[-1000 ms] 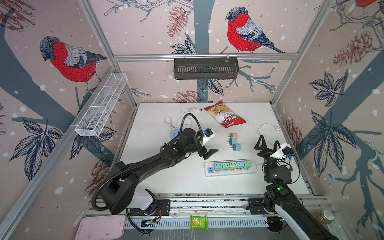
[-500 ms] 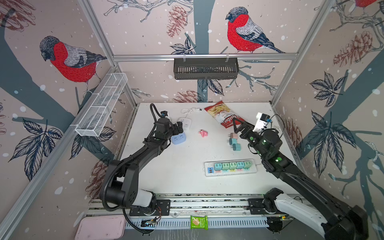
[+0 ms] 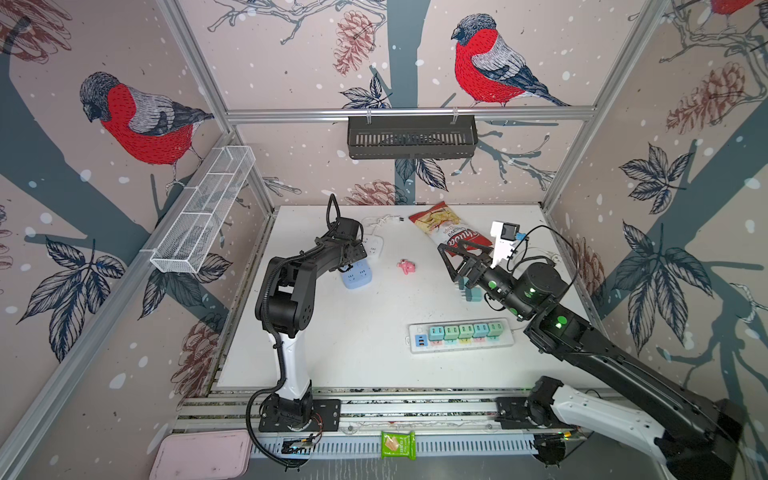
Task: Insert the plug
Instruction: 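Move the left gripper over the blue socket box while the right reaches out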
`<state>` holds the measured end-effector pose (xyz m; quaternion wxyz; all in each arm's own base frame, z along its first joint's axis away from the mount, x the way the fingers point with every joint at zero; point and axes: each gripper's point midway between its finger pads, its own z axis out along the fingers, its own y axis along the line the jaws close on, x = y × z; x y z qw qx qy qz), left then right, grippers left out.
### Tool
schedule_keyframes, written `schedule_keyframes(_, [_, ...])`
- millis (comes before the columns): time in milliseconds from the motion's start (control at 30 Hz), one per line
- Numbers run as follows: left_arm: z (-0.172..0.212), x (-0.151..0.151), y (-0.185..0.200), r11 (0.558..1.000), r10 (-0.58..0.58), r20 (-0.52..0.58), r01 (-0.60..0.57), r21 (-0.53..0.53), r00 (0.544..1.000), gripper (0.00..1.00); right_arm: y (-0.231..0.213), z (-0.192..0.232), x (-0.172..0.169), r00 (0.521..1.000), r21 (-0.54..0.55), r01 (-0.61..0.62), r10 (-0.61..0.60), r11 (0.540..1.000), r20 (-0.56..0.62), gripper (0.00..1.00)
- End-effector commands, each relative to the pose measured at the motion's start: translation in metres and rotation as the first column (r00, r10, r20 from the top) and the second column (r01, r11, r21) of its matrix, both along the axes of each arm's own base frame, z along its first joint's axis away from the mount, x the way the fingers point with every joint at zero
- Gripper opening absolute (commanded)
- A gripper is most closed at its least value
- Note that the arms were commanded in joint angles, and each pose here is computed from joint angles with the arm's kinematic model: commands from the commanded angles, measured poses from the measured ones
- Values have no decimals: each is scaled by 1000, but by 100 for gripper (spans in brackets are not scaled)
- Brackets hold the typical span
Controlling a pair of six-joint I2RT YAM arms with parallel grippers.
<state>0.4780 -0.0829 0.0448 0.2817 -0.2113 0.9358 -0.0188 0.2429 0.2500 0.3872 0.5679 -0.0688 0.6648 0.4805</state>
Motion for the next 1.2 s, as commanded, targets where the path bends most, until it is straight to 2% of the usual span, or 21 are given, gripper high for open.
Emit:
schedule_keyframes(0, [-19,-24,4,1000,9,-97,-8,9,995,93,-7,2,3,999,-12,43,-43,999,18,100])
schedule_keyframes(133, [-20,-34,-4,1000,-19,-101,18,-10,995,93,-10,0,0,999,-2,47,-47,999,25,100])
schedule_keyframes(333, [-21,-52,-15,999,-48,-123,50,13,991,93,-12,-10,3,997,-24,72,-71,997,18,100])
schedule_keyframes(500, [-15,-69,-32,994,-87,-134,95,60,987,92,-28,-25,15,984,-75,179,-180,981,-7,100])
schedule_keyframes(633, [-11,-89,-44,991,-116,-119,123,54,986,92,-45,-41,24,965,-111,258,-260,960,-10,100])
schedule_keyframes(800, [-14,-113,-47,992,-123,-108,124,-3,986,92,-78,-80,52,917,-209,366,-389,907,-83,100])
schedule_keyframes(933, [-11,-128,-50,990,-139,-77,137,-33,987,92,-109,-131,81,858,-316,413,-481,854,-178,100])
schedule_keyframes(1067, [-6,-136,-53,986,-161,-60,158,-52,985,92,-132,-183,105,787,-402,418,-546,815,-288,100])
schedule_keyframes(1167, [5,-132,-57,982,-179,-32,177,-65,983,92,-130,-211,116,758,-445,384,-551,809,-348,100])
